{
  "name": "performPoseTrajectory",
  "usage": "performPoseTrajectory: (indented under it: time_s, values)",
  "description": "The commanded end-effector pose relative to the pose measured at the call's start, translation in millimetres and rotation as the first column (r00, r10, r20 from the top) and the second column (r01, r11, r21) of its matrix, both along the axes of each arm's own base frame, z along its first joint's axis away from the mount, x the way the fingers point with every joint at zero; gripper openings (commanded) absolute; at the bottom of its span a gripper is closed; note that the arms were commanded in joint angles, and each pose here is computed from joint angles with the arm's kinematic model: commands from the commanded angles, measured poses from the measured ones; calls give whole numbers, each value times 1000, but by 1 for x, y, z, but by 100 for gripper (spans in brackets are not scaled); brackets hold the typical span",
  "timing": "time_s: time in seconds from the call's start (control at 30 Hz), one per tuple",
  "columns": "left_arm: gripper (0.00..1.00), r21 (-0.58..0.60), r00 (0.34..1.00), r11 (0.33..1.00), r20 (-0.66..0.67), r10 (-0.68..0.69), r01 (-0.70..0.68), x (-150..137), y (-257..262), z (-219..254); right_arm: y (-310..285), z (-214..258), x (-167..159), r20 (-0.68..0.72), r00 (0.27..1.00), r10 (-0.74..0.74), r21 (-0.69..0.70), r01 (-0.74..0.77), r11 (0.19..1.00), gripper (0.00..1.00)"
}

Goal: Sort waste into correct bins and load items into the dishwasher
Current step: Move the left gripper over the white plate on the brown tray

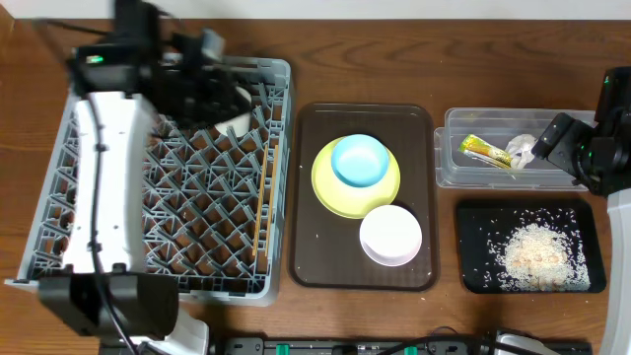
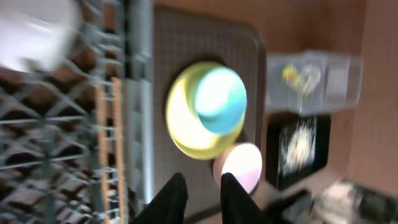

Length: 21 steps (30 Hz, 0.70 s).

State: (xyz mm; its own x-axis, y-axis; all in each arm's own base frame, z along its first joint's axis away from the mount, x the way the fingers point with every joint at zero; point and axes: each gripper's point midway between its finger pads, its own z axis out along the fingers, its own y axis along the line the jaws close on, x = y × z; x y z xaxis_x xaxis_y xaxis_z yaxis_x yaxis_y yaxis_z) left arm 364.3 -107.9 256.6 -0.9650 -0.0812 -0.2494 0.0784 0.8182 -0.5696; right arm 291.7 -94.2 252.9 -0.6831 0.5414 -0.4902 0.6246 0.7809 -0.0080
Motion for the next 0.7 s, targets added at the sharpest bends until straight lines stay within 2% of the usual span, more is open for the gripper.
performPoseTrajectory:
  time_s: [0.0, 0.2, 0.3, 0.37, 0.47, 0.67]
  values:
    - [27, 49, 993, 993, -54, -108, 111, -17, -40, -23, -3, 2, -1, 2, 1000, -3, -10, 3, 1000, 99]
    - [35, 176, 967, 952, -99, -236, 251, -51, -109, -66, -3, 2, -1, 2, 1000, -3, -10, 3, 1000, 99]
    - [48, 257, 957, 922, -99, -272, 288, -70, -136, -89, -3, 2, -1, 2, 1000, -3, -10, 3, 1000, 99]
    - [53, 310, 956, 904, -99, -276, 293, -82, -149, -103, -3, 2, -1, 2, 1000, -3, -10, 3, 1000, 99]
    - [53, 356, 956, 887, -108, -274, 295, -102, -166, -122, -3, 2, -1, 2, 1000, -3, -10, 3, 1000, 99]
    - [53, 343, 929, 864, -118, -350, 369, -144, -201, -148, -3, 2, -1, 2, 1000, -3, -10, 3, 1000, 99]
